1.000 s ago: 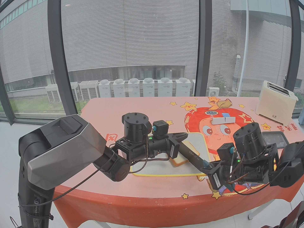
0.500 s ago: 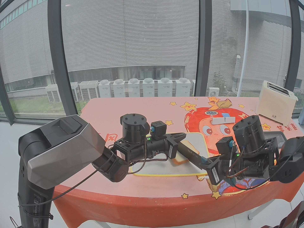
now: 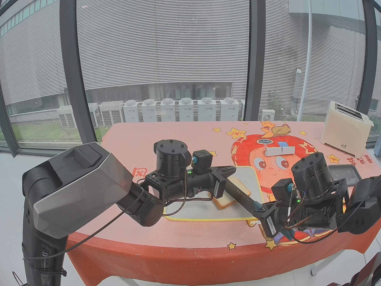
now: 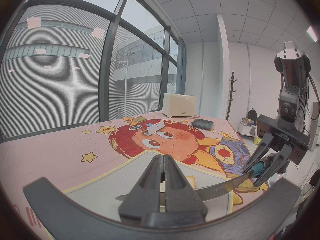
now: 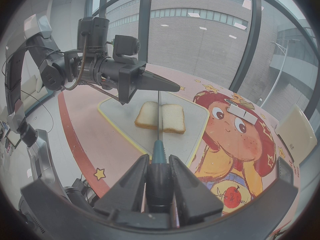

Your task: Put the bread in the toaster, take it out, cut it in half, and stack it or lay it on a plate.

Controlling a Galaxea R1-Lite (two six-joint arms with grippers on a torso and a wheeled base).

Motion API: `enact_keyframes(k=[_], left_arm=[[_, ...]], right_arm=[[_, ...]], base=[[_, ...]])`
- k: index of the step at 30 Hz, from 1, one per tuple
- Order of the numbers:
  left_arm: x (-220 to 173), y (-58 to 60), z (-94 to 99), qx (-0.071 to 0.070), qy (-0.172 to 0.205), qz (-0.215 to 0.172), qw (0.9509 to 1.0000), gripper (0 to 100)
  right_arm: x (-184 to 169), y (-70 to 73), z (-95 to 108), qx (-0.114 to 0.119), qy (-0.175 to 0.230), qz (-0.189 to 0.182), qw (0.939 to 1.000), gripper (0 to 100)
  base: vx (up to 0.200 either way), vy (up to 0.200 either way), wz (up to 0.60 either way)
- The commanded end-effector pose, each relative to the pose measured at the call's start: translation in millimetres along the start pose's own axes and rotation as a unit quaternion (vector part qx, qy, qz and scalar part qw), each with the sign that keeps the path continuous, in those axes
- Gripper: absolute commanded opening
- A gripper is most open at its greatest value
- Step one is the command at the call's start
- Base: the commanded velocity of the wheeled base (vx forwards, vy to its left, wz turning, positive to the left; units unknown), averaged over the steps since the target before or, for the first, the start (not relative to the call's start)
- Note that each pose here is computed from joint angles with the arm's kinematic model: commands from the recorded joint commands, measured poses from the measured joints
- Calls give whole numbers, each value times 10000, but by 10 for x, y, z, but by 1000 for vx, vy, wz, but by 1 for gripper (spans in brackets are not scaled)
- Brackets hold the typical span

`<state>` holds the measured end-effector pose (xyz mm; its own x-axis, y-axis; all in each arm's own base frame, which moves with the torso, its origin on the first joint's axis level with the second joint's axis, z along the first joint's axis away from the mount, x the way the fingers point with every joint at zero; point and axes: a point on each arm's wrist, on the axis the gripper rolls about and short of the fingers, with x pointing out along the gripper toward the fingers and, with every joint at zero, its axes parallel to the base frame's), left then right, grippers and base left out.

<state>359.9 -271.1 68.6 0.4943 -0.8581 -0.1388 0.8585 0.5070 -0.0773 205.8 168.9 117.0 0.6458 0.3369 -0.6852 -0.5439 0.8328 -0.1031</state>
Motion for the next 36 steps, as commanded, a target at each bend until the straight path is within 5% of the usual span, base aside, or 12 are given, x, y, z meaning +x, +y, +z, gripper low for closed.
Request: enact_keyframes(k=[1,8,16,36], left_arm=[[-16,5,37,28,-81,10,10000,0],[-10,-24,97,70,-163,-30,9998,0],[2,-29,-155,-45,154,-32,9999,0],[40,-11,-243,-68,224,-31,9997,0]], right_arm=[[-6,0,28,12,-53,1,10000,0],[-19,-35,102,75,-183,-42,9998,0],[-21,-35,143,115,-244,-41,9996,0],[7,-35,-19,82,52,-42,9999,0]], base=[[0,0,0],[0,0,0],[0,0,0],[0,0,0]])
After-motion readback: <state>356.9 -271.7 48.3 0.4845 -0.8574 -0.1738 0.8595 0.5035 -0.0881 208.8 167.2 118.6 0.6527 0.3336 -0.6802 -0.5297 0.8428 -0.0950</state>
